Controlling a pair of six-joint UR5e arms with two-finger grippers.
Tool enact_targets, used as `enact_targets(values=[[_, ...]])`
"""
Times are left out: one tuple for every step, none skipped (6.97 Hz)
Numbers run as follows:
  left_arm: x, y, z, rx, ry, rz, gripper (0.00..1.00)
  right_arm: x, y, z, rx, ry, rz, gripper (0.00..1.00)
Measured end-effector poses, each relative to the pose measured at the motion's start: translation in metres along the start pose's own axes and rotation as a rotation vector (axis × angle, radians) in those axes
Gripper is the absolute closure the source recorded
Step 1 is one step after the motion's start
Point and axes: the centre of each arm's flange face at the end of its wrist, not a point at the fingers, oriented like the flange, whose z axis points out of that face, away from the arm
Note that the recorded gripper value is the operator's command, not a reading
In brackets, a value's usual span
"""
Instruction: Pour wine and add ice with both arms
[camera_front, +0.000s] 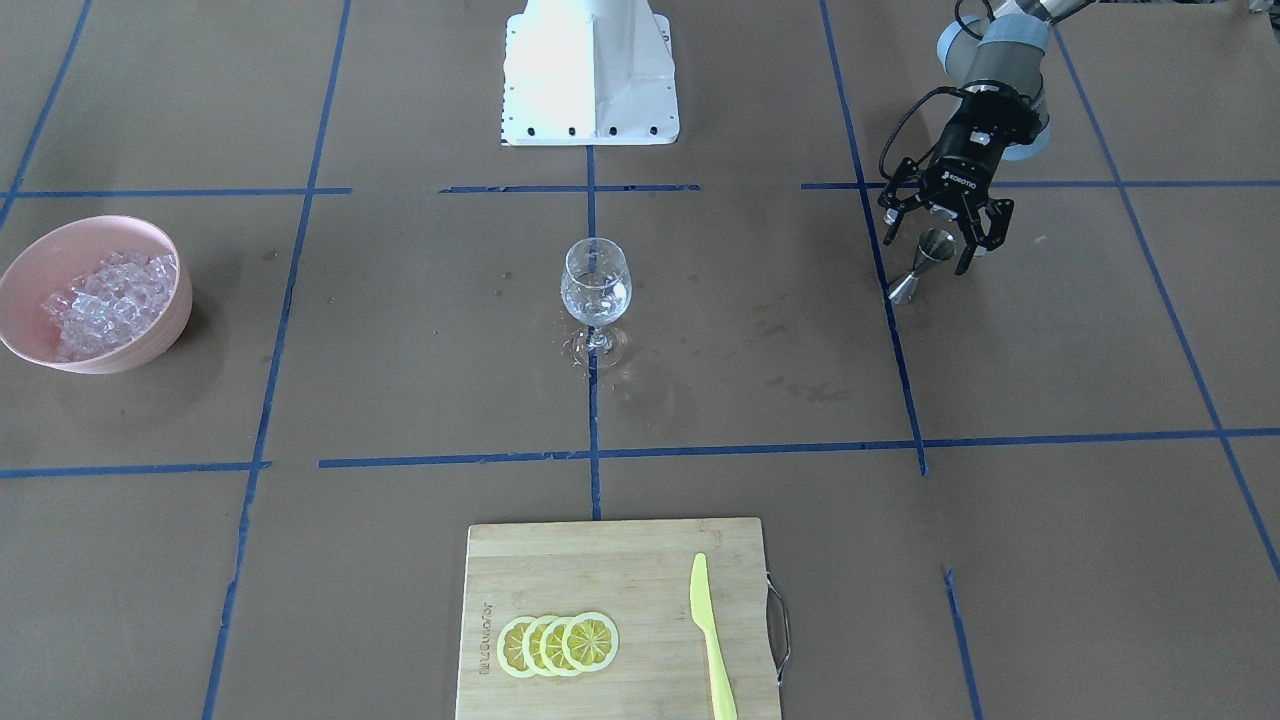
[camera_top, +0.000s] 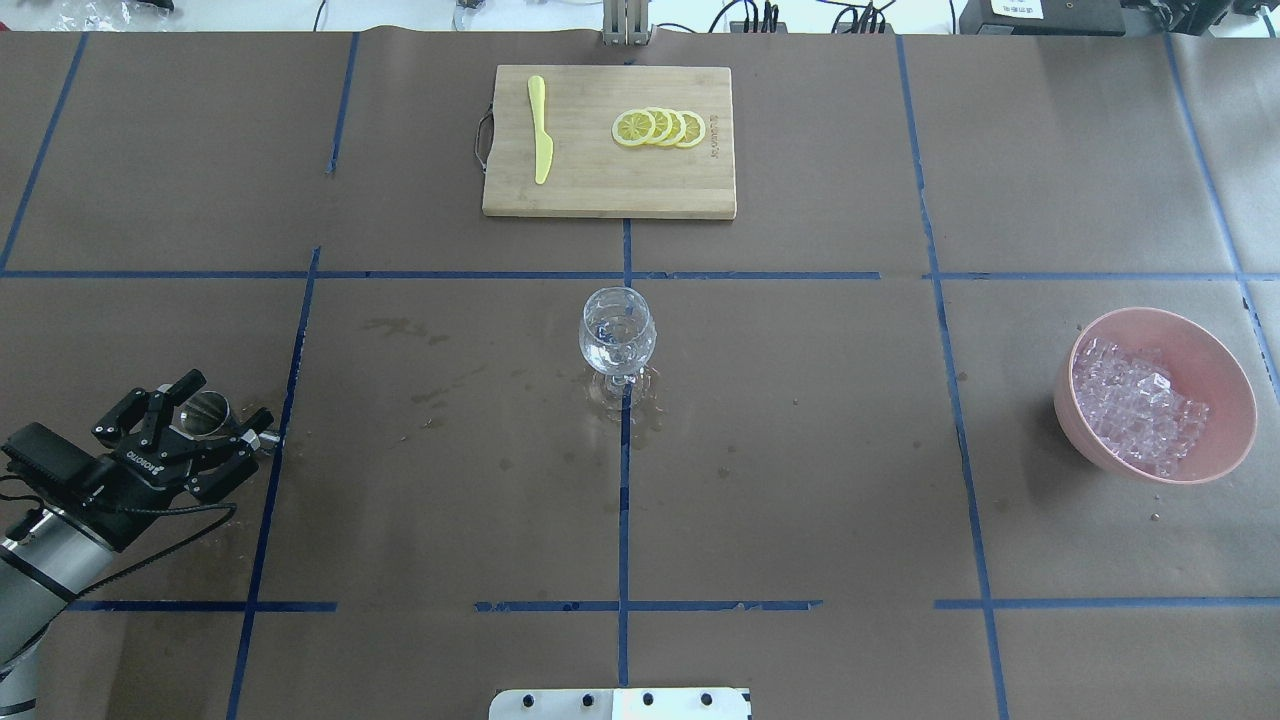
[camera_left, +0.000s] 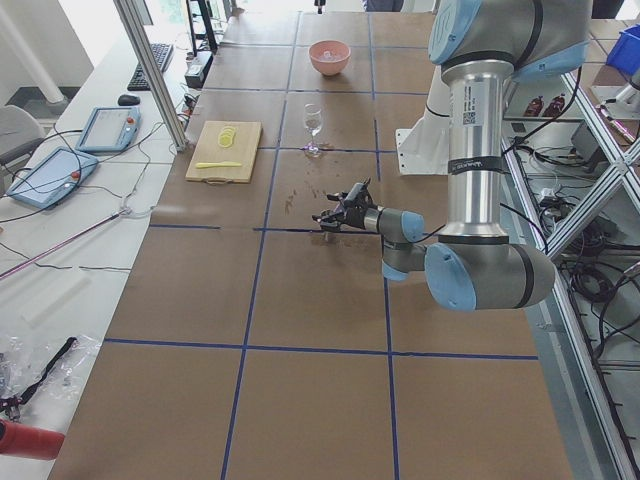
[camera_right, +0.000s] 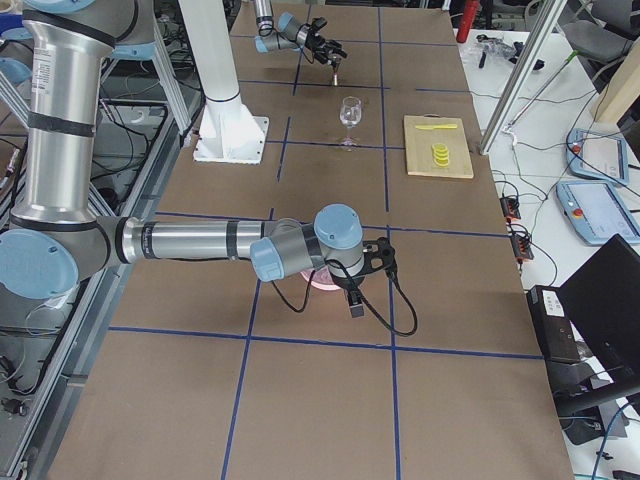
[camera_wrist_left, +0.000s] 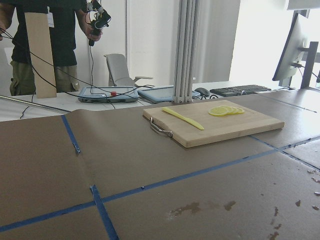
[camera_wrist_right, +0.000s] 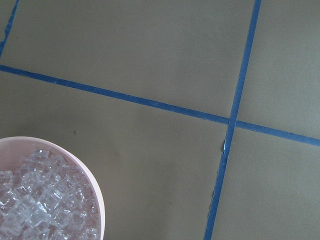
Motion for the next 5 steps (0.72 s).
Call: enact_targets(values=[[-0.005, -0.011, 0.003, 0.017, -0.007, 0.019, 0.00, 0.000, -0.001, 0.000, 0.001, 0.000, -0.001, 0.00], [-0.016, -0.025, 0.011, 0.019, -0.002, 0.054, 0.00, 0.000, -0.003, 0.000, 0.001, 0.000, -0.002, 0.00], [-0.037, -0.042, 0.024, -0.010, 0.014, 0.104, 0.00, 0.000, -0.005, 0.000, 0.003, 0.000, -0.003, 0.00], [-0.065, -0.062, 0.041, -0.072, 0.023, 0.159, 0.00, 0.000, -0.007, 0.000, 0.004, 0.000, -0.004, 0.00], [-0.097, -0.084, 0.056, -0.154, 0.007, 0.202, 0.00, -0.001, -0.008, 0.000, 0.005, 0.000, -0.004, 0.00]])
